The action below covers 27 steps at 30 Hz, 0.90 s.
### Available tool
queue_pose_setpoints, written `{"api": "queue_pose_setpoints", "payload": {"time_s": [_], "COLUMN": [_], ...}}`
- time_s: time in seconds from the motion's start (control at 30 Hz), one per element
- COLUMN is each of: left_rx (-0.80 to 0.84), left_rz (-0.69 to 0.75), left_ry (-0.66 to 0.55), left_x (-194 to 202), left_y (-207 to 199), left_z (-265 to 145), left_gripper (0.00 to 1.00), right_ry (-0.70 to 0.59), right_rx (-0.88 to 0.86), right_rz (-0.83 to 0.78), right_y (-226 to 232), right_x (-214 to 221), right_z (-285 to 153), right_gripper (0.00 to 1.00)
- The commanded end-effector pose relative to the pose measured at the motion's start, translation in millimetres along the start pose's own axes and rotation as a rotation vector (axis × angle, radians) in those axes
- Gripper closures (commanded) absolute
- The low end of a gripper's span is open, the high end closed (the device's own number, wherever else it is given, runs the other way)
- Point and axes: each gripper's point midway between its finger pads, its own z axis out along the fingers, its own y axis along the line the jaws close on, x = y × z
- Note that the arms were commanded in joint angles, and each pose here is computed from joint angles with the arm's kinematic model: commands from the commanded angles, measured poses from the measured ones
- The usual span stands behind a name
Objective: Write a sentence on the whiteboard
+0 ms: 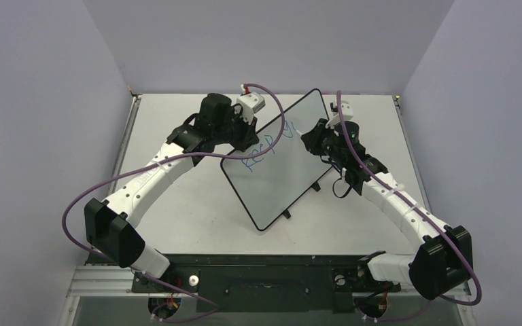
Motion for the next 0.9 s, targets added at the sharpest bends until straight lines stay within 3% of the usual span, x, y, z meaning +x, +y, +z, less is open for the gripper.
{"api": "queue_pose_setpoints", "payload": {"time_s": [0.0, 0.37, 0.87], "left_rx": [-0.030, -0.032, -0.032], "left_rz": [0.098, 0.103, 0.104], "left_ry": [0.035, 0.040, 0.040], "left_x": [6, 8, 7], "left_y": [6, 5, 5], "left_z": [0, 1, 0], "left_gripper": [1.00, 1.00, 1.00], "right_ry": [-0.056, -0.075, -0.043], "right_rx": [0.011, -0.027, -0.081], "right_rz": [-0.009, -0.003, -0.022], "right_y": [5, 21, 38], "right_x": [-25, -46, -35], "right_z": [-2, 6, 5], "right_gripper": [1.00, 1.00, 1.00]}}
